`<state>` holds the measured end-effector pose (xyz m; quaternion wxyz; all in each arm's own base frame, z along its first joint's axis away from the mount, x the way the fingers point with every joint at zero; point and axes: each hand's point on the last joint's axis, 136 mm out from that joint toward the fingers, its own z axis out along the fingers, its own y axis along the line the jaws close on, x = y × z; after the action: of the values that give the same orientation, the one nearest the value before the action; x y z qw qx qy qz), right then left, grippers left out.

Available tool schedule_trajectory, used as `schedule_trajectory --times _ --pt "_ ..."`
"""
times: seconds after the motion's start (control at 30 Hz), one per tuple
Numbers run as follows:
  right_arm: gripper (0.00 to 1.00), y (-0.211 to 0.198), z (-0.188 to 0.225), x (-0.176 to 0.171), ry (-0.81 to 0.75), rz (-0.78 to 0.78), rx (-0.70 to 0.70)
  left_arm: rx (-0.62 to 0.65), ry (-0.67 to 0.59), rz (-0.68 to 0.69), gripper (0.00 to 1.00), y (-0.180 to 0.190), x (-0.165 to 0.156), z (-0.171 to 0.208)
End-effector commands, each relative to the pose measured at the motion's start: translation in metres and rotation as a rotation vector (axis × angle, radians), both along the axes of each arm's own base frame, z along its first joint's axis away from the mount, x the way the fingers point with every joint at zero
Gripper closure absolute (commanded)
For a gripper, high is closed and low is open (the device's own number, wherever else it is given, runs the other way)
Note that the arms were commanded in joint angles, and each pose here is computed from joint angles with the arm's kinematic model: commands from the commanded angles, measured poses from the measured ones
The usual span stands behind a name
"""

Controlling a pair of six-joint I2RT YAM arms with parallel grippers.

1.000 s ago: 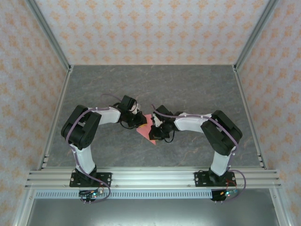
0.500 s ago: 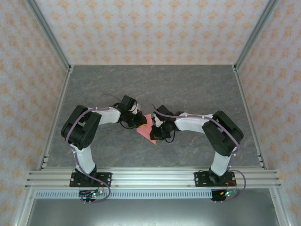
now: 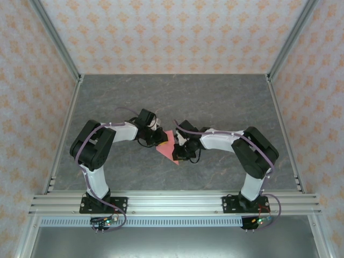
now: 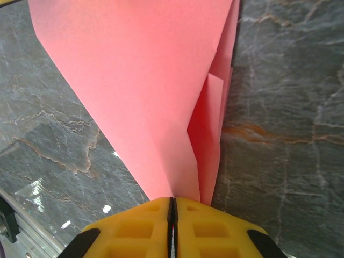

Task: Fold a paper plane with a square sheet of paper (fold left side to right side)
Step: Fourth fold the wing at the center of the table.

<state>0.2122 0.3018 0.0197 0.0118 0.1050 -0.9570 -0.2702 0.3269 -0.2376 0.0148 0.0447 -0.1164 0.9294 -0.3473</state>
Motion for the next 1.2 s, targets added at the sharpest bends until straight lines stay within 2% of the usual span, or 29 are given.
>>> schedule_trajectory --times 0.0,0.3,0.7,1.17 --pt "0.89 -0.026 -0.020 -0.014 0.048 0.002 -0.143 0.123 0.094 0.006 0.86 0.020 -0.023 -0.029" --pt "0.89 -0.043 -0.029 -0.033 0.115 -0.006 -0.200 0.140 0.096 0.011 0.87 0.023 -0.021 -0.031" --pt "0.91 -0.062 -0.032 -0.070 0.213 0.019 -0.210 0.146 0.096 0.013 0.87 0.023 -0.020 -0.032" --pt "0.91 -0.069 -0.026 -0.084 0.236 0.018 -0.205 0.148 0.099 0.013 0.87 0.023 -0.020 -0.034"
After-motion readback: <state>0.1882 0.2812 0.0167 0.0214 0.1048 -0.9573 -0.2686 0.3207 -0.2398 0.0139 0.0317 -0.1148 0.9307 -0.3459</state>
